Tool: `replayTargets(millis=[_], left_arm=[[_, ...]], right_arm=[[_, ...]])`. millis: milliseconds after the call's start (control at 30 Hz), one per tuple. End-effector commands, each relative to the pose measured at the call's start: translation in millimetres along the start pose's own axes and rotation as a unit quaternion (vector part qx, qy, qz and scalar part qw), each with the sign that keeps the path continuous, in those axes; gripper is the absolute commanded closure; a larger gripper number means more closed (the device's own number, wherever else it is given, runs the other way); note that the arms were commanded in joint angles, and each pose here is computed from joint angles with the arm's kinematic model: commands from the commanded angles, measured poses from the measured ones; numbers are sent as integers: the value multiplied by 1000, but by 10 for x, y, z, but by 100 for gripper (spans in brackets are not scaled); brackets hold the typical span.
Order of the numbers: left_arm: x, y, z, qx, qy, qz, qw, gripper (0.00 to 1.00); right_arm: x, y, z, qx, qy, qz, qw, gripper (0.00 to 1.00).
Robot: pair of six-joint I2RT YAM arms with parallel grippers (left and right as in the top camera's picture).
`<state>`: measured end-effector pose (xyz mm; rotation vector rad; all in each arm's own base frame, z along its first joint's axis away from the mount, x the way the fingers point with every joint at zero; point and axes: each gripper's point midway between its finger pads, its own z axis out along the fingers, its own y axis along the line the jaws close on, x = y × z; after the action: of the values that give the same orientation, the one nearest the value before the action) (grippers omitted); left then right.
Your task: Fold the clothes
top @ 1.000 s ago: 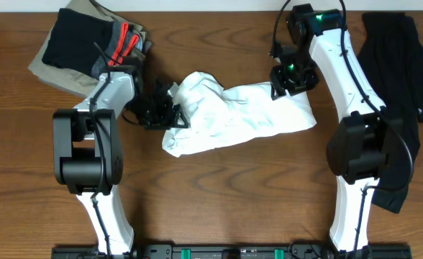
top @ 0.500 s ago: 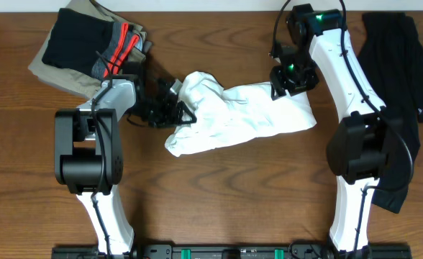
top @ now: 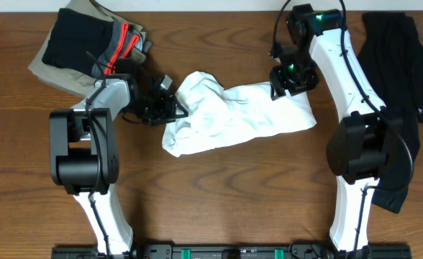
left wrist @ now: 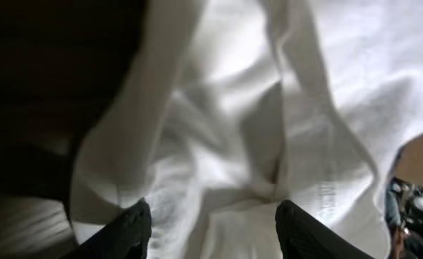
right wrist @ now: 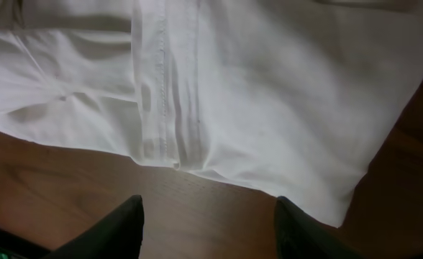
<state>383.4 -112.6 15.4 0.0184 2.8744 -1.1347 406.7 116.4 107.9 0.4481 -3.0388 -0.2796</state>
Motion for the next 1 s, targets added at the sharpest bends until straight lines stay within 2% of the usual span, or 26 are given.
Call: replayTargets(millis=[0,300,533,600,800,967], left_arm=[[-63,295,-45,-87,-6,-11,996,41],[-72,362,-73,-110,-9,-20,994,41],[-118,66,-370,-105,-27,-5,994,41],[-149,21,-494,-122,-43,7,992,41],[-131,242,-594,-195,-46,5,980,41],[-24,357,-546,-212,-33,-4,977,41]], right_arm=[[-39,-16,-149,4,-24,-7,1000,43],[-55,-17,-151,5,-27,-8,1000,41],[-65,-18,-152,5,-29,-8,1000,39],[-65,-19,-151,5,-29,-8,1000,39],[-64,-18,-151,5,-29,-8,1000,39],[-65,-18,-151,5,-29,-8,1000,39]])
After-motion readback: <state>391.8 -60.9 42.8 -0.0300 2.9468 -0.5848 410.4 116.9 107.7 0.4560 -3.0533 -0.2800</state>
